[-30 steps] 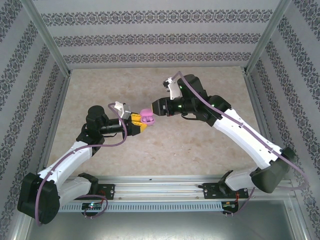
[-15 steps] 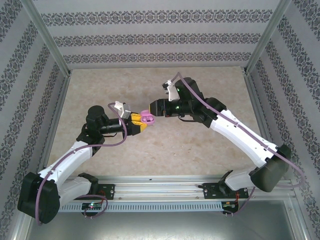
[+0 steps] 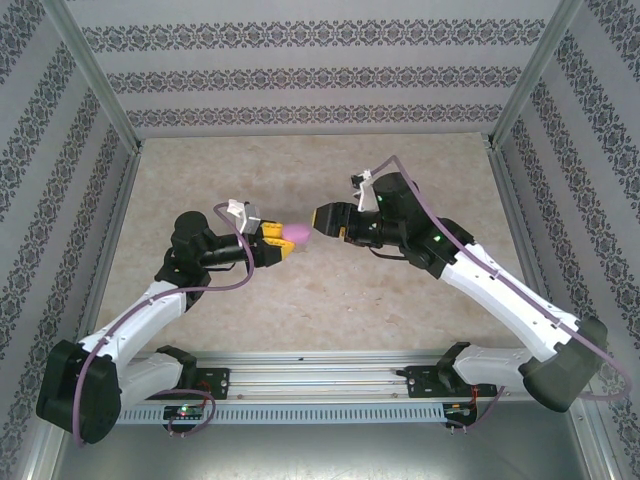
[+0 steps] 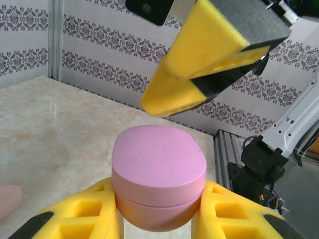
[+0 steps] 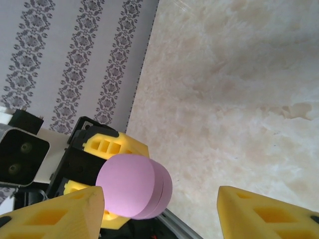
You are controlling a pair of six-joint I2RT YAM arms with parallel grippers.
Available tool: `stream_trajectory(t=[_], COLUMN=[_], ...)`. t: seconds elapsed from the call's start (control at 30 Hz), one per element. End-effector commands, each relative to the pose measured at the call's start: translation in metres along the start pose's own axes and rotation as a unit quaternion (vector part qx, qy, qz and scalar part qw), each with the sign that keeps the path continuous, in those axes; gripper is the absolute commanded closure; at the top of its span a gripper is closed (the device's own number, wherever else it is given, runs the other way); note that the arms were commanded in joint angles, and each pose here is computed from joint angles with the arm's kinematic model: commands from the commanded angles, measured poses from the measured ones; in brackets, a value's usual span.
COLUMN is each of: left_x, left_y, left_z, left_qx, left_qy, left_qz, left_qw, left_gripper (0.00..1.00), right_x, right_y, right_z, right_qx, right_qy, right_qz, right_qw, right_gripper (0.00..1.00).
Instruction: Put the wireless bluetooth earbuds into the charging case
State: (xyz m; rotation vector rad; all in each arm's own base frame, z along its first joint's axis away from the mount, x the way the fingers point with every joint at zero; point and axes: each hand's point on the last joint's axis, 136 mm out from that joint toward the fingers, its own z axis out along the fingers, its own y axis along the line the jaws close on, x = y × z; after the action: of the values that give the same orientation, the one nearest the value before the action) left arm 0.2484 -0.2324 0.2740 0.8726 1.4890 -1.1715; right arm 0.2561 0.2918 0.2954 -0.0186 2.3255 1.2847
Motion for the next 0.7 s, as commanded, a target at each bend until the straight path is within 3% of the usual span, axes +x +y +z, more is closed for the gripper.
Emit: stream_trajectory(t=[0.0, 0.5, 0.67], left_x=[-0.013, -0.016, -0.015], left_y=[-0.004, 0.015, 0.019], left_z=[-0.001, 0.007, 0.008], left_qx=[0.01, -0.012, -0.018], left_qy=[-0.023, -0.031, -0.029], left_qz=[0.018, 0.0, -0.002], left_qw=[1.0, 0.999, 0.999], left_gripper=[0.75, 0.76, 0.76], right_x=[-0.005, 0.01, 0.011], right_y=[0.008, 0.027, 0.031], right_z=[0.011, 0.045, 0.051], right_qx=[-0.037, -0.128, -0.141], right_qy=[-0.001, 0.06, 0.068], right_qz=[0.031, 0.097, 0.102], right_qw=[0.999, 0.985, 0.982], right_gripper=[0.38, 0.39, 0.49])
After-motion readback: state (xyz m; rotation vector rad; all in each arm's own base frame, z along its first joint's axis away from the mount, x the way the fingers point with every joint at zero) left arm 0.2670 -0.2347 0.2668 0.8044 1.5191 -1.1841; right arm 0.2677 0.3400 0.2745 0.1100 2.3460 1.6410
